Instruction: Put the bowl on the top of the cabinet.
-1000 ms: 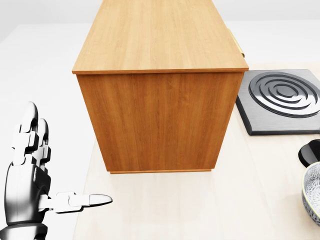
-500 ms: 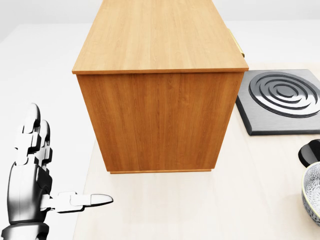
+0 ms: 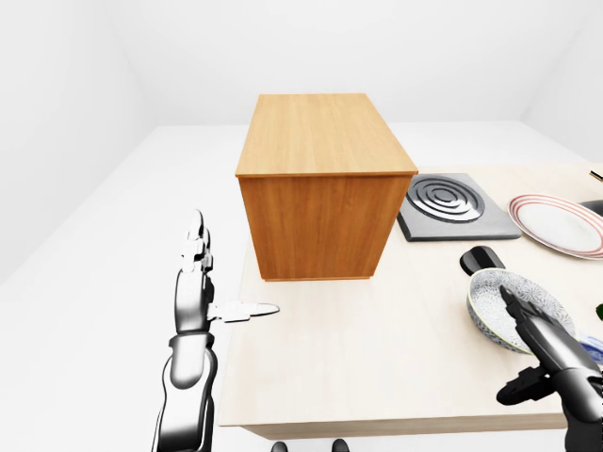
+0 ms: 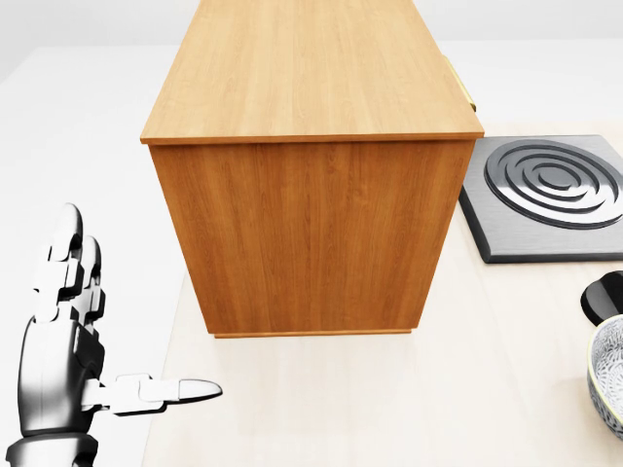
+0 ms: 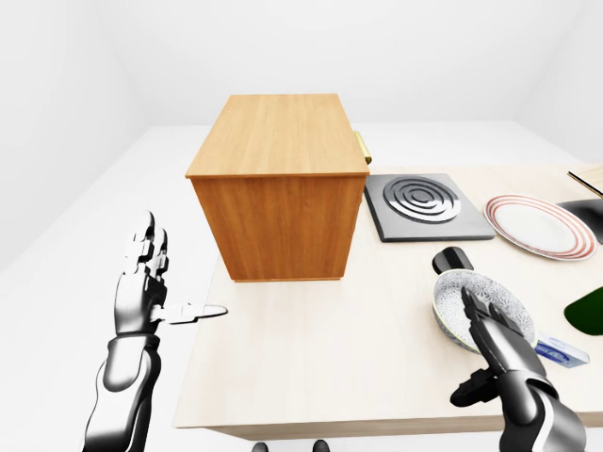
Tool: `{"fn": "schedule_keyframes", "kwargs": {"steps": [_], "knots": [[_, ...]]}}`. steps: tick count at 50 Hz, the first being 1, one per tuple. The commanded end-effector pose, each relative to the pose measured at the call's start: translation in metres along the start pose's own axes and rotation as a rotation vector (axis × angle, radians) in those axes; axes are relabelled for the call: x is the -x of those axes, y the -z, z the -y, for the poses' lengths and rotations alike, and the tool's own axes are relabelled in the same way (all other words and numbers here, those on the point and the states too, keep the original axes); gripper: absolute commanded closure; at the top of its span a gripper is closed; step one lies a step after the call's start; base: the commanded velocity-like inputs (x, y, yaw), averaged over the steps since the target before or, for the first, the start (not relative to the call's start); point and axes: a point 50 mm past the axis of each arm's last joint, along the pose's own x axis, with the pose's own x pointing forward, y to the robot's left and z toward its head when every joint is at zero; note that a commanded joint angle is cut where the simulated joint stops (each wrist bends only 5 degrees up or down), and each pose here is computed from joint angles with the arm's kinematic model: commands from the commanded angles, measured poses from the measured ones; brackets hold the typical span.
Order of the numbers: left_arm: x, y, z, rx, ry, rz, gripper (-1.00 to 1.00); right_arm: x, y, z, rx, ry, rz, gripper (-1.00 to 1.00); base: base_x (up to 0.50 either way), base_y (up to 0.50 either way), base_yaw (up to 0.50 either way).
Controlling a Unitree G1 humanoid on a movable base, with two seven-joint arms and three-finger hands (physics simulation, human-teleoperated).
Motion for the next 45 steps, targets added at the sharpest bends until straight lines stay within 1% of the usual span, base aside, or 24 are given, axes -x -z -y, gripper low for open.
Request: {"fn": "schedule_keyframes", "kwargs": {"steps": [1,13,27,28,29,30,31,42,45], "knots": [[-0.001,0.0,-0.001,0.0,-0.005,0.0,-1.0,-0.007,0.0,-0.005,0.014,-0.013,-0.002,-1.0,0.0,0.0,0.0],[-0.004,0.004,-0.002,-0.004,-0.015,-0.011,-1.0,-0.016,0.004,-0.019,0.024,-0.045,-0.017,-1.0,0.0,0.0,0.0],[-0.002,0.002,0.0,-0.002,-0.001,-0.008,-1.0,-0.014,0.015,-0.032,0.028,-0.091,-0.052,-1.0,0.0,0.0,0.0],[-0.002,0.003,0.0,-0.003,0.0,-0.008,-1.0,-0.014,0.016,-0.033,0.027,-0.099,-0.056,-0.95,0.0,0.0,0.0],[-0.002,0.003,0.0,-0.003,0.0,-0.01,-1.0,-0.013,0.017,-0.034,0.026,-0.103,-0.057,-0.35,0.0,0.0,0.0],[-0.002,0.004,0.0,-0.003,0.001,-0.014,-1.0,-0.011,0.016,-0.034,0.022,-0.113,-0.053,1.0,0.0,0.0,0.0],[-0.002,0.004,0.0,-0.002,0.002,-0.015,-1.0,-0.01,0.014,-0.033,0.004,-0.116,-0.044,1.0,0.0,0.0,0.0],[-0.002,-0.001,-0.001,-0.003,-0.008,0.007,-1.0,-0.012,0.012,-0.029,0.01,-0.099,-0.039,1.0,0.0,0.0,0.0],[-0.002,-0.002,-0.002,-0.003,-0.011,0.011,-1.0,-0.012,0.009,-0.021,0.01,-0.08,-0.026,1.0,0.0,0.0,0.0]]}}
